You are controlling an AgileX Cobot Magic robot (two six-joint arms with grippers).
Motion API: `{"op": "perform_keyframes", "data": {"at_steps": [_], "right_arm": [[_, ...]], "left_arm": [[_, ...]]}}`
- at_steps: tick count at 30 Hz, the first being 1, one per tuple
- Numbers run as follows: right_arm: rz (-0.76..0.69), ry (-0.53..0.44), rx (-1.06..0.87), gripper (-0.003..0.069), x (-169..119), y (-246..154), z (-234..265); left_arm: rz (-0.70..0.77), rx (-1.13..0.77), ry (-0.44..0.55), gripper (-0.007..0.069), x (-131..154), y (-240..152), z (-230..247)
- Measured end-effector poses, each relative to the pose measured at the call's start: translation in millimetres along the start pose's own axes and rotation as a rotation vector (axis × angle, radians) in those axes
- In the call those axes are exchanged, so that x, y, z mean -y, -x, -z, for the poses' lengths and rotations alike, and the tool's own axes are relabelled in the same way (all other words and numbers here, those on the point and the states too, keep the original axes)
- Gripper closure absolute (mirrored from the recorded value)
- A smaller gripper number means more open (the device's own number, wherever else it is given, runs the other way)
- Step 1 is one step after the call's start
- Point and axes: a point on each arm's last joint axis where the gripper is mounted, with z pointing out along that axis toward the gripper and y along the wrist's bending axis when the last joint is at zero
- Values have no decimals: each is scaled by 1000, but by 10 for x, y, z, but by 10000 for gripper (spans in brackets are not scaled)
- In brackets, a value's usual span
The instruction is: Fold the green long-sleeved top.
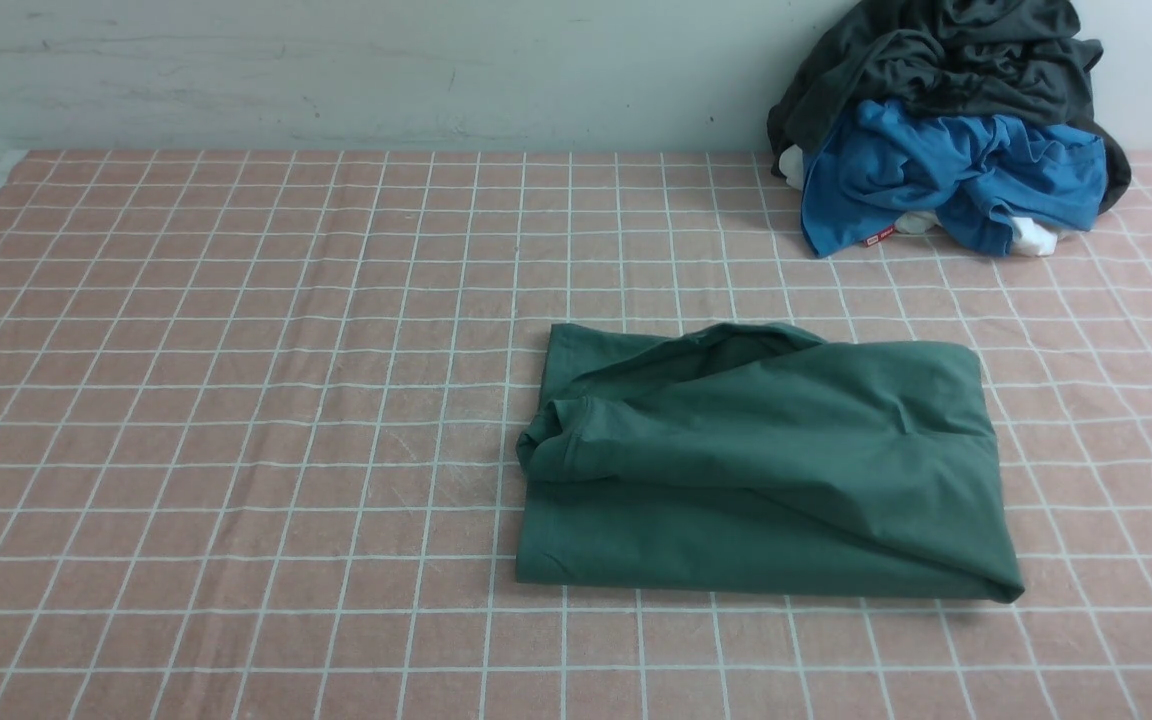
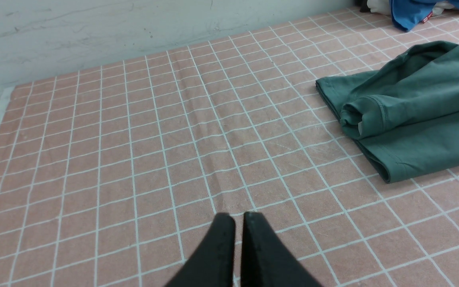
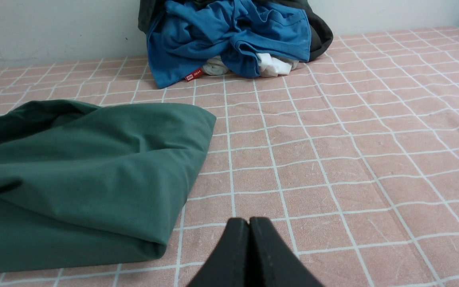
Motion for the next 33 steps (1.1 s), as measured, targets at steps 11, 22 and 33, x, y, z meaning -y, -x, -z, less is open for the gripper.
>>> {"op": "perform_keyframes", "data": {"at_steps": [11, 22, 33], "right_arm": [[0, 0, 0, 673, 0, 0, 0], [0, 0, 0, 673, 0, 0, 0], [0, 0, 0, 673, 0, 0, 0]], "left_arm": [[0, 0, 0, 612, 0, 0, 0], [68, 77, 78, 612, 95, -234, -323], [94, 88, 303, 612, 26, -810, -678]]}}
